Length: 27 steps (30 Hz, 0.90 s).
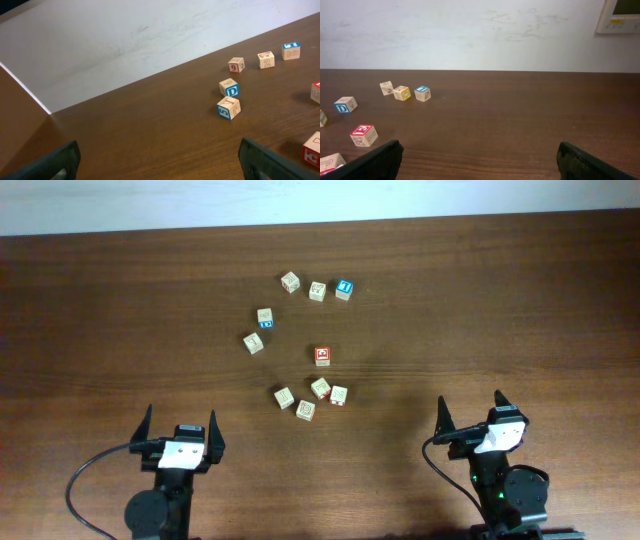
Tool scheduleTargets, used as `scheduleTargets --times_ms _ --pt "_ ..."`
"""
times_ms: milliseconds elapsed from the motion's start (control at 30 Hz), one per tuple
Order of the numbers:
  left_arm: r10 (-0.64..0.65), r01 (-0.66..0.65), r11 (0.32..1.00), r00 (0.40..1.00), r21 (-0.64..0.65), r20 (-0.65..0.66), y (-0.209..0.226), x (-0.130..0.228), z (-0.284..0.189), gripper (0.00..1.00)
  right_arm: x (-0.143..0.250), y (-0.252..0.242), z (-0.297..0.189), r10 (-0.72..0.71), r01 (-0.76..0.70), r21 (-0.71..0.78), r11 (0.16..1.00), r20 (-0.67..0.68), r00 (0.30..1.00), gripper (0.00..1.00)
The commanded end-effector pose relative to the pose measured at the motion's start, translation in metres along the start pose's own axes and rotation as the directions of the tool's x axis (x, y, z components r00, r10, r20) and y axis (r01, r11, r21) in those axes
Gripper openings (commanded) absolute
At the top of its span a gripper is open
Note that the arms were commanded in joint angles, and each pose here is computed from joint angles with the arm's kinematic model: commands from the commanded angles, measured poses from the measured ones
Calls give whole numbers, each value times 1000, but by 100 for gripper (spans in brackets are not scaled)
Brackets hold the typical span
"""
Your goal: Rotate 5 blocks
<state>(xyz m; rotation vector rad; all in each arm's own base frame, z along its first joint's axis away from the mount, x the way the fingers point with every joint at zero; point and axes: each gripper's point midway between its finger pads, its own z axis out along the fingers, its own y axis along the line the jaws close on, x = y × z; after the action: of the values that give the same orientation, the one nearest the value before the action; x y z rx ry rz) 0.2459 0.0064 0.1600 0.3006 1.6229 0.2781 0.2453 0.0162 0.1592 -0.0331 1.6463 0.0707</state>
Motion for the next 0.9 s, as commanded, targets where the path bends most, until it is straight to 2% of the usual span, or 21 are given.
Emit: scheduleTargets --times_ms 0,167,600,700,867 --pt "11 -11 1000 1000 -12 0 2 2 0 99 3 -3 0 4 -4 15 1000 -3 1000 98" --pt "-1 -5 994 998 107 58 -18 -9 -1 99 3 -3 0 5 -5 15 1000 -1 1000 98" --pt "-50 33 982 995 187 88 -31 -16 -4 99 -4 3 0 8 -8 -21 1000 25 1000 98" --pt "-61 35 973 992 230 107 -38 -22 -6 99 -16 10 -1 8 -3 -59 998 72 997 98" --pt "-98 69 970 989 232 114 -31 -40 -9 99 -35 16 -5 7 3 -93 996 113 994 98"
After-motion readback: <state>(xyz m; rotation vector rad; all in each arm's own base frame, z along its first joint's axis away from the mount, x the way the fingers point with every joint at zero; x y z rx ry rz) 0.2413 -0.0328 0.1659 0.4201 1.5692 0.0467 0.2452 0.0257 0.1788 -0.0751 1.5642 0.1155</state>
